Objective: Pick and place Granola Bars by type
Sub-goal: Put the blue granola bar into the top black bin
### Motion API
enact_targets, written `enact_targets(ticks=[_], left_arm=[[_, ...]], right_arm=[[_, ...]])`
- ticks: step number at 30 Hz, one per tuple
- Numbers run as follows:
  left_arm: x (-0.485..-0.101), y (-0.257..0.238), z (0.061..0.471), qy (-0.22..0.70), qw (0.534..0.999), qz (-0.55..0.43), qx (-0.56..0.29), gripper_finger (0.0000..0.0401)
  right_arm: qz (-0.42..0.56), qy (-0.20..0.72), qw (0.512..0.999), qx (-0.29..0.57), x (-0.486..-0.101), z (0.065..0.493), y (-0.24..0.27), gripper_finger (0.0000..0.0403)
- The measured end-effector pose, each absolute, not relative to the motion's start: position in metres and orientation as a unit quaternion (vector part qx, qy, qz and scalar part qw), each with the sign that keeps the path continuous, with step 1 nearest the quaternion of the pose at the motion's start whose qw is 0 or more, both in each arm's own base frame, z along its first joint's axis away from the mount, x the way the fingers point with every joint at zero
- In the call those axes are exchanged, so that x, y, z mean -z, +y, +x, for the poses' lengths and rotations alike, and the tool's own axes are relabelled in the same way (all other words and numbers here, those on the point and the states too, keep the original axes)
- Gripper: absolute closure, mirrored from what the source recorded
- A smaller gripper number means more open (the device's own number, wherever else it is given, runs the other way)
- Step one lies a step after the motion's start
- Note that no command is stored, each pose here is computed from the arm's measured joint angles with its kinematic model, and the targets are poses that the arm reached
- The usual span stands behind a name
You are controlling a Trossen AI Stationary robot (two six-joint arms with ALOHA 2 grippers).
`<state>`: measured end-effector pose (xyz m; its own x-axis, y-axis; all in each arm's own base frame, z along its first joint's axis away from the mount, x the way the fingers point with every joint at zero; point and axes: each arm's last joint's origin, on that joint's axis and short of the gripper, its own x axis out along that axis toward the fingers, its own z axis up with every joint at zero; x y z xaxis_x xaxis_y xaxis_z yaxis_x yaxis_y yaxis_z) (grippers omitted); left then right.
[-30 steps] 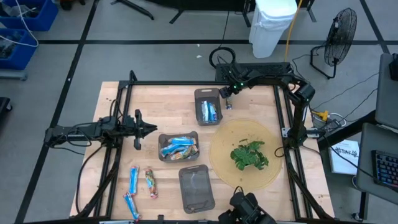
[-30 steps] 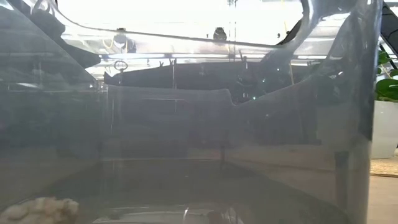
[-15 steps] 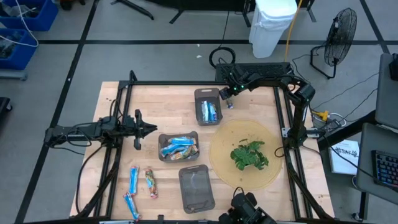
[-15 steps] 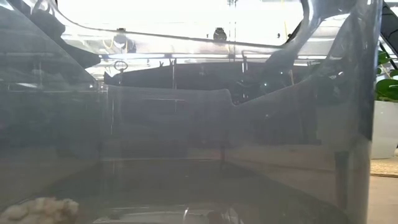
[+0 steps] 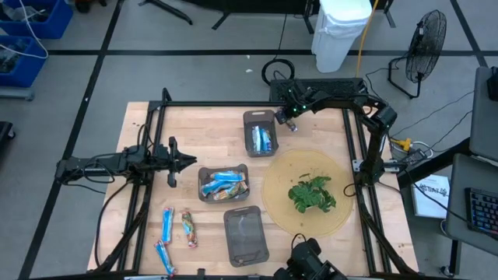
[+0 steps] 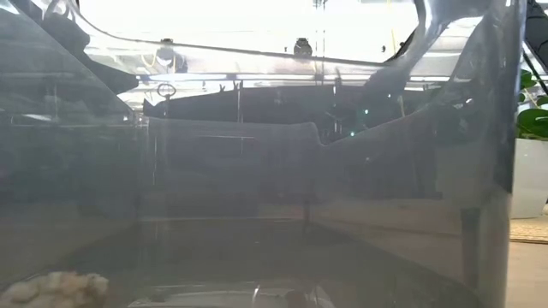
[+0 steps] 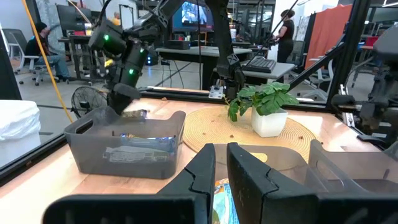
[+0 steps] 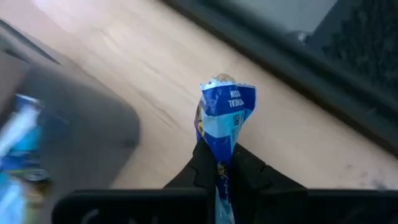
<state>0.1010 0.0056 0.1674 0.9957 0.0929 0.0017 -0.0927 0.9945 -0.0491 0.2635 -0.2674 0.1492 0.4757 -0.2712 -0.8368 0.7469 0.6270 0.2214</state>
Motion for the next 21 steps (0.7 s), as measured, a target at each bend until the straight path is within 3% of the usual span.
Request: enact_targets(ticks=[11, 21], left_arm=[[-0.167, 0.006, 0.101, -0.002, 0.999, -0.024, -0.047, 0.0354], [-0.167, 0.006, 0.101, -0.002, 0.999, -0.024, -0.047, 0.0354]], right_arm=[[0.250, 0.338, 0.851, 0.314, -0.211, 0.255, -0.256, 0.0395], [0.196, 0.311, 0.887, 0.278, -0.269, 0.247, -0.216, 0.0397]])
